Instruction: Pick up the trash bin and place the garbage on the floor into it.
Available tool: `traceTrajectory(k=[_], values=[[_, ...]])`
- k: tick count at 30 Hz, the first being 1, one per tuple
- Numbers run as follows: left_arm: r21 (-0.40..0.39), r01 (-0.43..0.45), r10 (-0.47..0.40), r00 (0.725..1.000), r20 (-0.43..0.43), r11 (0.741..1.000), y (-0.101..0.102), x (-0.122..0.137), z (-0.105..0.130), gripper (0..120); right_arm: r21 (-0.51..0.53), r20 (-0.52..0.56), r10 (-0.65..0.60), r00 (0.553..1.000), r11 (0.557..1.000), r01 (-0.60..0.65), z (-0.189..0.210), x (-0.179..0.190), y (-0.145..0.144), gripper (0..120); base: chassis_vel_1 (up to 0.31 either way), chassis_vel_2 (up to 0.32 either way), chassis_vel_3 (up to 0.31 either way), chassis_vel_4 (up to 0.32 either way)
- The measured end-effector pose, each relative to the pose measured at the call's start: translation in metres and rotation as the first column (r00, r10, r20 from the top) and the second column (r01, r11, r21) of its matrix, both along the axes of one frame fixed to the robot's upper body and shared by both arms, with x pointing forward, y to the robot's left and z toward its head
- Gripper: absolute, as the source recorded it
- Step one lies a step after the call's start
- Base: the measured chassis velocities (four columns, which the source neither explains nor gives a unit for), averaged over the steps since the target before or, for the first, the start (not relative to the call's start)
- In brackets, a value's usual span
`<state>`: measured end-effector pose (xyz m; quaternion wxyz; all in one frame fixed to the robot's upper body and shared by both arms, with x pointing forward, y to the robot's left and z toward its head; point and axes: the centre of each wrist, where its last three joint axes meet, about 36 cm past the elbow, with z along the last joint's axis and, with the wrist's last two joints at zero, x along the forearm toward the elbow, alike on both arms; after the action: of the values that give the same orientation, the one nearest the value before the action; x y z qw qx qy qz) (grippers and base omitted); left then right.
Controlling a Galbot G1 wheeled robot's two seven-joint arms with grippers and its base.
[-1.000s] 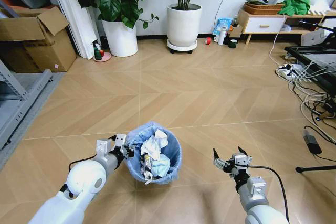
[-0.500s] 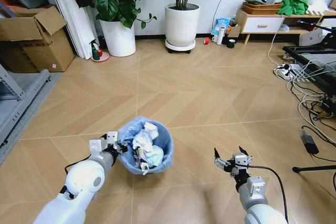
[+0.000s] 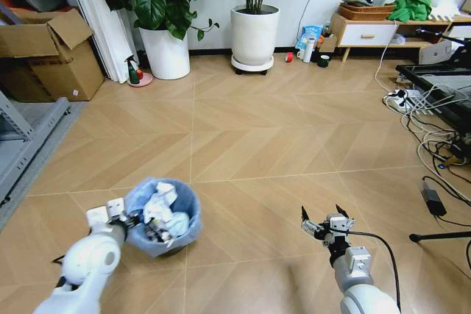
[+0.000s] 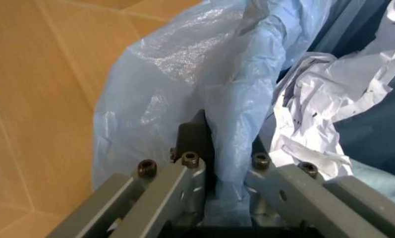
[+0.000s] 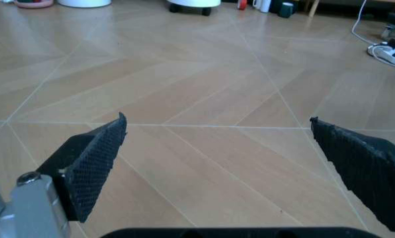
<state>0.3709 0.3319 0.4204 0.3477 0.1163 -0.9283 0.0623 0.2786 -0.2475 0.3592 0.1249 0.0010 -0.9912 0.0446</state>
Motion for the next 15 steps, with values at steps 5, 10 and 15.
traceTrajectory(k=[5,10,15], values=[[-0.045,-0.036,0.035,0.999,-0.024,0.998,0.006,0.003,-0.009,2,0.002,-0.001,0.002,1.000,1.000,-0.002,-0.001,0.001,0.002,100,0.000,0.000,0.000,0.000],[-0.065,-0.052,0.050,0.998,-0.028,0.997,0.006,0.009,-0.011,2,-0.005,0.003,-0.004,1.000,1.000,0.004,-0.001,-0.004,-0.001,100,0.000,0.000,0.000,0.000],[-0.052,-0.057,0.056,0.998,-0.021,0.997,0.007,0.013,-0.012,10,-0.006,0.008,-0.005,1.000,1.000,0.006,-0.001,-0.006,-0.002,100,0.000,0.000,0.000,0.000]])
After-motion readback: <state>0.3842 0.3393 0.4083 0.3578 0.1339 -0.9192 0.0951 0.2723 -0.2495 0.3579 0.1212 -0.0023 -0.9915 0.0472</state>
